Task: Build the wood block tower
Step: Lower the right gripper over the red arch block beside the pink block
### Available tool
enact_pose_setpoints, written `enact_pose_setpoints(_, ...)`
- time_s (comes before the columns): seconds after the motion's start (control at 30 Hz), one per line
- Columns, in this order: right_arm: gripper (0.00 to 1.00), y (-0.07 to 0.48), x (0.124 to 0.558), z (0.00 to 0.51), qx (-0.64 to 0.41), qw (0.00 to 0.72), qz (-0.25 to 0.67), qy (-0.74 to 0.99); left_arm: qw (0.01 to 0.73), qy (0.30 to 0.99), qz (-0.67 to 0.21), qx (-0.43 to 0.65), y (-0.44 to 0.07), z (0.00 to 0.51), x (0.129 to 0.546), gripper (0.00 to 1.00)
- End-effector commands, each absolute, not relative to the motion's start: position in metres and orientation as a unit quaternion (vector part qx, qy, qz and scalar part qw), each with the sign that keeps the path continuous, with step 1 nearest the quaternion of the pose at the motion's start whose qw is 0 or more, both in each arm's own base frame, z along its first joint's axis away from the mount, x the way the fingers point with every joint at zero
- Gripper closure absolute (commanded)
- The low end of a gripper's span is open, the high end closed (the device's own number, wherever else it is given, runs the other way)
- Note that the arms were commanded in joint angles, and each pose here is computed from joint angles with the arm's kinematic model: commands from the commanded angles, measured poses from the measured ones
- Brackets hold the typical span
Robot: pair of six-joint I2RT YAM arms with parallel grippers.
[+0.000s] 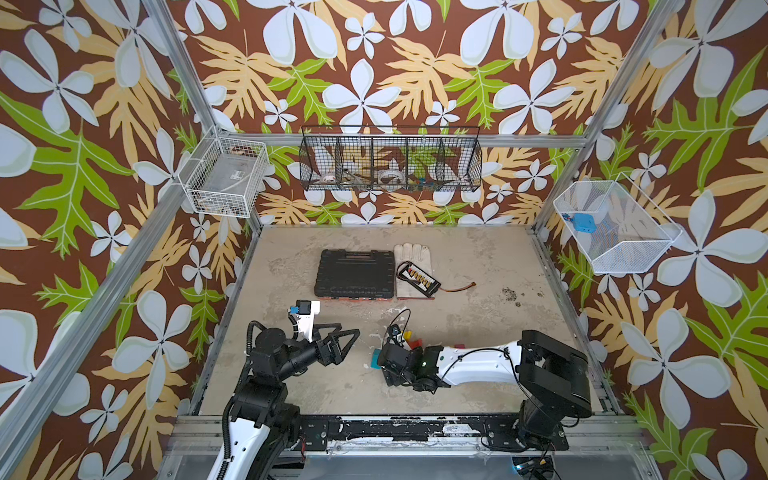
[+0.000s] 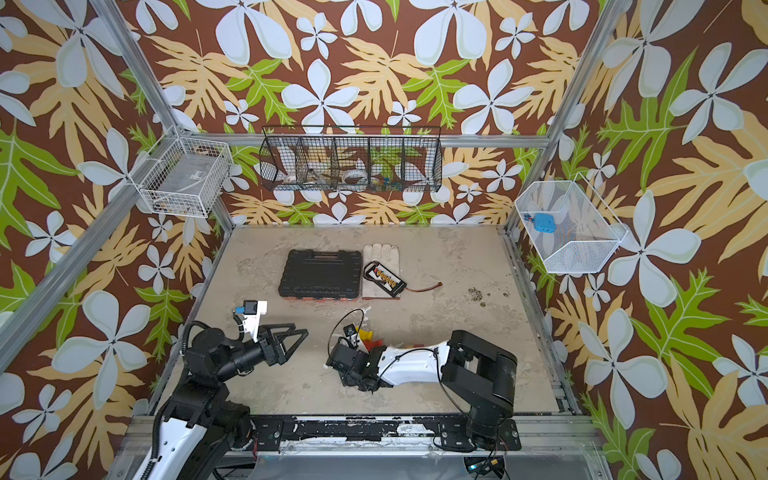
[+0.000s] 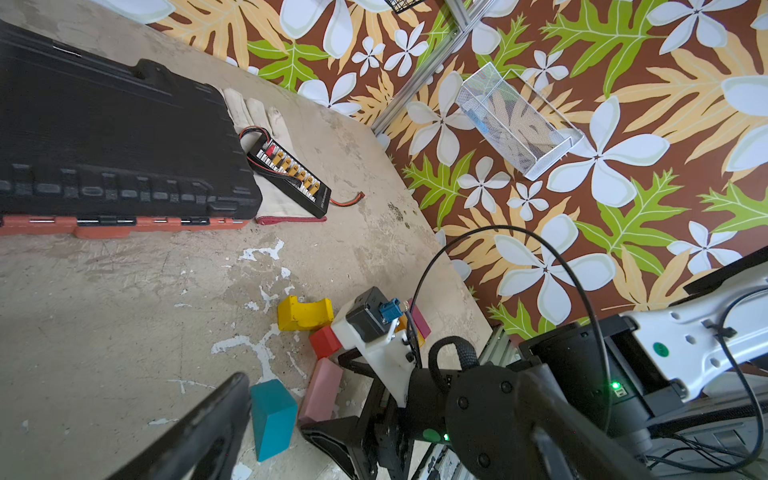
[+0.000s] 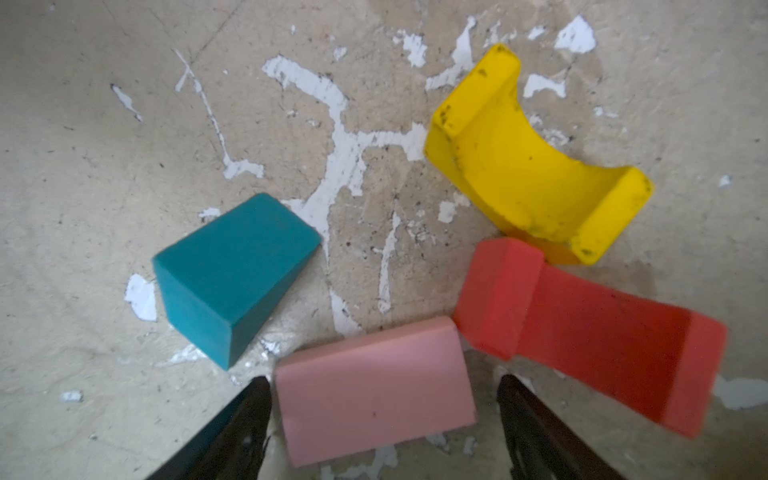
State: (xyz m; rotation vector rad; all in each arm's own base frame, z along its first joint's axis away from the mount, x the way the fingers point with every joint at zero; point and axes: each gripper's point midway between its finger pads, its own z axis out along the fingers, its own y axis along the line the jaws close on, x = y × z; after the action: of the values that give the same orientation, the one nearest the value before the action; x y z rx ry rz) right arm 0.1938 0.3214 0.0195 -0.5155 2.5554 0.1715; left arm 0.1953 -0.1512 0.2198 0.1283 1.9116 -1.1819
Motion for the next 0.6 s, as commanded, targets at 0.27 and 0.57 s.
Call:
enact_pose_setpoints(0.27,0.14,0.327,0.197,0.023,-0.22,0.266,0.063,0.936,0.438,0.76,-0.477,0.06,-0.152,0.225,0.196,0.0)
enact_pose_setpoints(0.57,0.13,0.315,0.214,0.061,-0.184,0.304,0.06,0.933,0.439,0.759,-0.477,0.06,-0.152,0.225,0.196,0.0)
